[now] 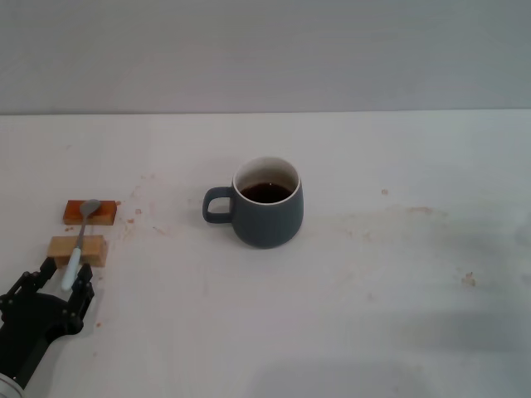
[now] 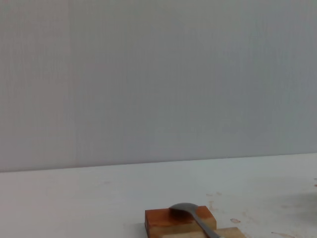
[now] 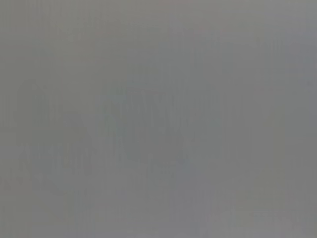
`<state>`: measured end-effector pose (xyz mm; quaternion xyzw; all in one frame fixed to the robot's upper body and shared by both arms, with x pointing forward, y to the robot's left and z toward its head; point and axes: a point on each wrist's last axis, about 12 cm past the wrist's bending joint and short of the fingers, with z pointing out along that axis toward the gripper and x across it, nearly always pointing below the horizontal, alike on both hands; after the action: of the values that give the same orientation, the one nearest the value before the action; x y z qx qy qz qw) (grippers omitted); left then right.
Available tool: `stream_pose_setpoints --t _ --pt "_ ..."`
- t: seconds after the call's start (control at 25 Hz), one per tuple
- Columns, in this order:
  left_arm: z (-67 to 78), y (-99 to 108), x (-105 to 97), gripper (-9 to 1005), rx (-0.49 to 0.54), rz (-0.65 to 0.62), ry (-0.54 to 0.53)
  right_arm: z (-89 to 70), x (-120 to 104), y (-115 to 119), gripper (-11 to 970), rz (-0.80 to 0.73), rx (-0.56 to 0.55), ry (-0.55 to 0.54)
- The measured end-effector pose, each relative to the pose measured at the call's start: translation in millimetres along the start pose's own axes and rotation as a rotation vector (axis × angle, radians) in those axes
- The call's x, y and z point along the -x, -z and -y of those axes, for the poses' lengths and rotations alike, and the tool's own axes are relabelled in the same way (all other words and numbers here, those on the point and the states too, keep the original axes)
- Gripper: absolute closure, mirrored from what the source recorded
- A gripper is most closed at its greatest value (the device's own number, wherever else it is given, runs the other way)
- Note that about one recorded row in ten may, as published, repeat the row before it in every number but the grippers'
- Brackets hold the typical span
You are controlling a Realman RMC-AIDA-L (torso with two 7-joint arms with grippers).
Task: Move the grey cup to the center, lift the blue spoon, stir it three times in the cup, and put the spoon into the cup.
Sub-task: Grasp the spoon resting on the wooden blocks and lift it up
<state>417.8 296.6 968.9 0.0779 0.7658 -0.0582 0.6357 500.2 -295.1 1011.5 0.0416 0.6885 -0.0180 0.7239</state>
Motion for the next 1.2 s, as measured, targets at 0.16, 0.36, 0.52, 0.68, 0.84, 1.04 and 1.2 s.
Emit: stream_pose_setpoints --t 0.16,0.36,0.52,0.68,0.84,1.04,1.2 --pt "0.4 -0.1 0.1 493 -0.002 0.0 0.0 -0.2 0.1 0.0 960 0.001 0.001 0.0" --pt "0.3 -0.5 0.3 537 -0.001 0.001 0.001 -1.0 0.3 -0.2 960 0.002 0.002 -0.003" --pt "0.3 -1.4 0.9 572 -0.009 0.005 -0.045 -1.2 0.2 0.6 961 0.002 0.003 -0.004" --pt "1.7 -2.6 1.6 607 -0.011 0.01 -0.092 -1.6 0.2 0.8 961 0.003 0.005 -0.005" --pt "2.5 -3.8 2.6 642 -0.012 0.015 -0.098 -2.1 0.6 2.2 961 0.01 0.007 -0.005" --pt "2.4 -4.0 3.0 754 -0.015 0.016 -0.1 -2.2 0.3 3.0 961 0.009 0.006 -0.006" --pt "4.2 -5.1 4.7 817 -0.02 0.027 -0.105 -1.9 0.2 3.2 961 0.009 0.005 -0.006"
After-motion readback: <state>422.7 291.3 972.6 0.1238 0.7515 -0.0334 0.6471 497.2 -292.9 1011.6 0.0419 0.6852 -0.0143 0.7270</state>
